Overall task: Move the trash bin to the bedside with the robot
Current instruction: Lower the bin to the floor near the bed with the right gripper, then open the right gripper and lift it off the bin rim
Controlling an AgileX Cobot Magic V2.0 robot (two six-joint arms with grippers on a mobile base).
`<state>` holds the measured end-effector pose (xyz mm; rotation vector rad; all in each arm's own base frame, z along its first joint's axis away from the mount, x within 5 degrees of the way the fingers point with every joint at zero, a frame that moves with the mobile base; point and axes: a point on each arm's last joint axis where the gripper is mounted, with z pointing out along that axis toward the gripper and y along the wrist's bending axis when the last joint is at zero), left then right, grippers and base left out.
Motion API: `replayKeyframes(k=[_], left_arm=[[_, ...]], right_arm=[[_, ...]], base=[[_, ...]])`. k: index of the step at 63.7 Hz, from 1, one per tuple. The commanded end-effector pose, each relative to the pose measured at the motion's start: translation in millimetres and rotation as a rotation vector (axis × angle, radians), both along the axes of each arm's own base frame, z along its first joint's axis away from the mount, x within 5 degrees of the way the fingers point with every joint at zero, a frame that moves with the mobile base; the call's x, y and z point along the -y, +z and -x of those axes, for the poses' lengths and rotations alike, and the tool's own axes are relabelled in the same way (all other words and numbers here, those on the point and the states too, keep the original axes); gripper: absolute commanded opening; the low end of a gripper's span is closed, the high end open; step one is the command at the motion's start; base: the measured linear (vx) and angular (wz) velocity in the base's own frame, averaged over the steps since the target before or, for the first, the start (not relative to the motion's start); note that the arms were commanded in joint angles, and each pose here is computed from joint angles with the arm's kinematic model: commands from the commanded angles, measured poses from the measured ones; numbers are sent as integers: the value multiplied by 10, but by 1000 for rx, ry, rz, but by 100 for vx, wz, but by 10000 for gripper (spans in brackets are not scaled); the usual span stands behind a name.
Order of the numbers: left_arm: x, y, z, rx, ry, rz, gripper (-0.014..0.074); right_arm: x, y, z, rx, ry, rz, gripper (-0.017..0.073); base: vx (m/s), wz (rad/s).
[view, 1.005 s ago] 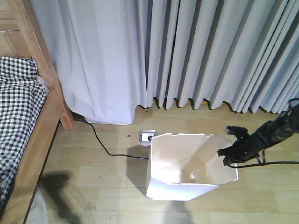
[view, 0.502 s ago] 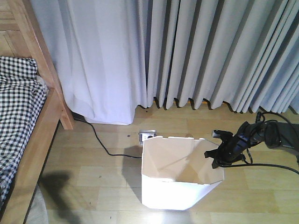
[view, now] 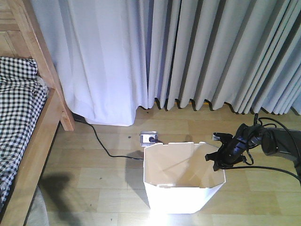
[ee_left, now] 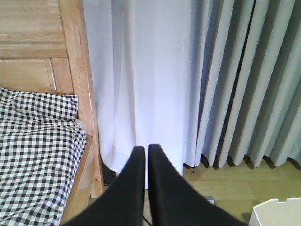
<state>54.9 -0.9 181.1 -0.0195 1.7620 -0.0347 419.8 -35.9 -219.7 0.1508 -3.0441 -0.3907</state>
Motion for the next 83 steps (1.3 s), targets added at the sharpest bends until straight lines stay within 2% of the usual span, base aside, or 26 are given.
replayKeyframes(k=[1, 57, 83], left_arm=[[3, 7, -6, 65, -4, 7, -6], [3, 7, -6, 65, -4, 7, -6], [3, 7, -6, 65, -4, 7, -6]], right_arm=[[-1, 430, -337, 91, -36, -37, 109], [34, 424, -398, 156, -55, -3, 460], [67, 452, -442, 191, -60, 22, 458]], base=[[0, 0], [0, 0], [0, 0]])
